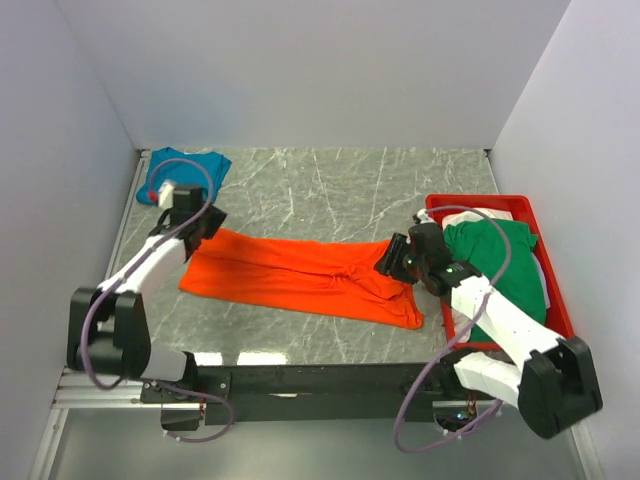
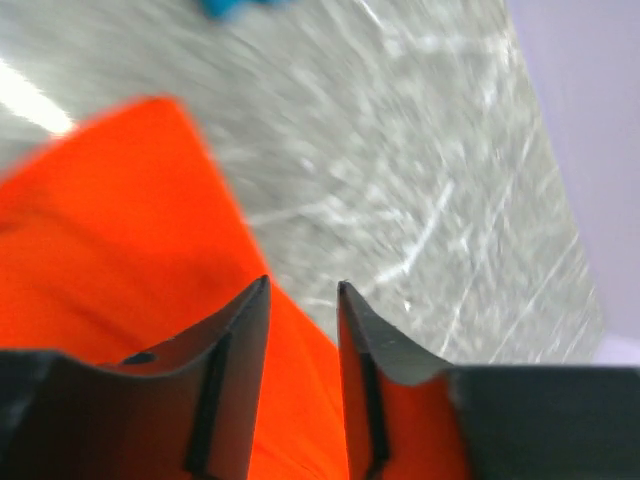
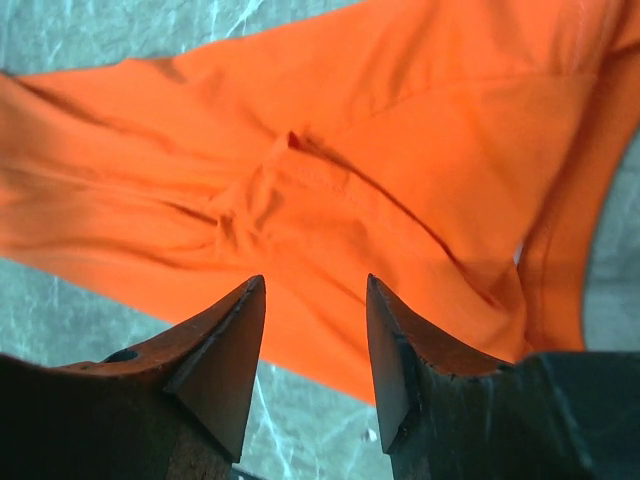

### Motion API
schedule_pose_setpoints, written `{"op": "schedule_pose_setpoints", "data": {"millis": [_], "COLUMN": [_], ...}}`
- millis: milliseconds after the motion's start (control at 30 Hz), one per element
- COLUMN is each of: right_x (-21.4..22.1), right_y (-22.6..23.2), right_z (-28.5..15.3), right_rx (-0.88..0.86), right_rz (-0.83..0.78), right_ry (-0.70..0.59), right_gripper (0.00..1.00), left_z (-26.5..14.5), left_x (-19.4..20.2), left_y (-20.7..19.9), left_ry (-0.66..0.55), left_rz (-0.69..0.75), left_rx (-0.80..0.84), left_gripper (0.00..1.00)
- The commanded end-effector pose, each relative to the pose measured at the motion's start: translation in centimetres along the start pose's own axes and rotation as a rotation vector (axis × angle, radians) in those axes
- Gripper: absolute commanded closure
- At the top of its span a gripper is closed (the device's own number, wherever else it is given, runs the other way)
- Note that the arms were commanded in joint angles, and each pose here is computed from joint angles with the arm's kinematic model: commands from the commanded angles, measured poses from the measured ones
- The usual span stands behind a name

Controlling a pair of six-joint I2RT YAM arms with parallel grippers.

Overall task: Fold and stack the t-shirts
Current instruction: Fold the tshirt

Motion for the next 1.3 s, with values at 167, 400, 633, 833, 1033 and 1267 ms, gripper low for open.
{"op": "schedule_pose_setpoints", "data": {"millis": [167,400,633,833,1033,1267], "right_x": [-1.5,0.0,1.3,1.0,0.4,-0.8], "right_y": [1.9,0.5,-0.9,-0.6,0.0,1.4], "right_z": [3.5,5.5,6.8,8.5,10.0,7.9], "right_rx": [0.012,0.061,0.102,0.114,0.142,0.087], "right_rz": [0.01,0.025,0.03,0.032,0.019,-0.017], "right_ry": [-0.04,0.025,0.07,0.108,0.128,0.078], "right_gripper": [0.48,0.48,0.48,0.48,0.48,0.47], "left_z": [3.6,3.5,3.2,2.1,1.2,0.4], "left_x": [4.3,5.8,6.7,6.6,5.5,4.2], "left_y": [-0.6,2.5,5.1,7.1,9.9,9.3], "left_ry": [0.109,0.105,0.105,0.086,0.055,0.034], "left_rz": [0.059,0.08,0.066,0.034,-0.023,0.008], "left_rx": [-0.093,-0.186,-0.248,-0.256,-0.282,-0.192], "left_gripper": [0.76,0.85,0.9,0.9,0.9,0.82]}}
Point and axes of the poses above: each gripper's point midway between its finger pads, its own z axis out along the fingers, its own y axis along the line the jaws close on, x = y × z, the point moved 10 cm from there along -z, back along the fingers, and after that the axes turned 7 degrees about z, right-handed, at the moved point
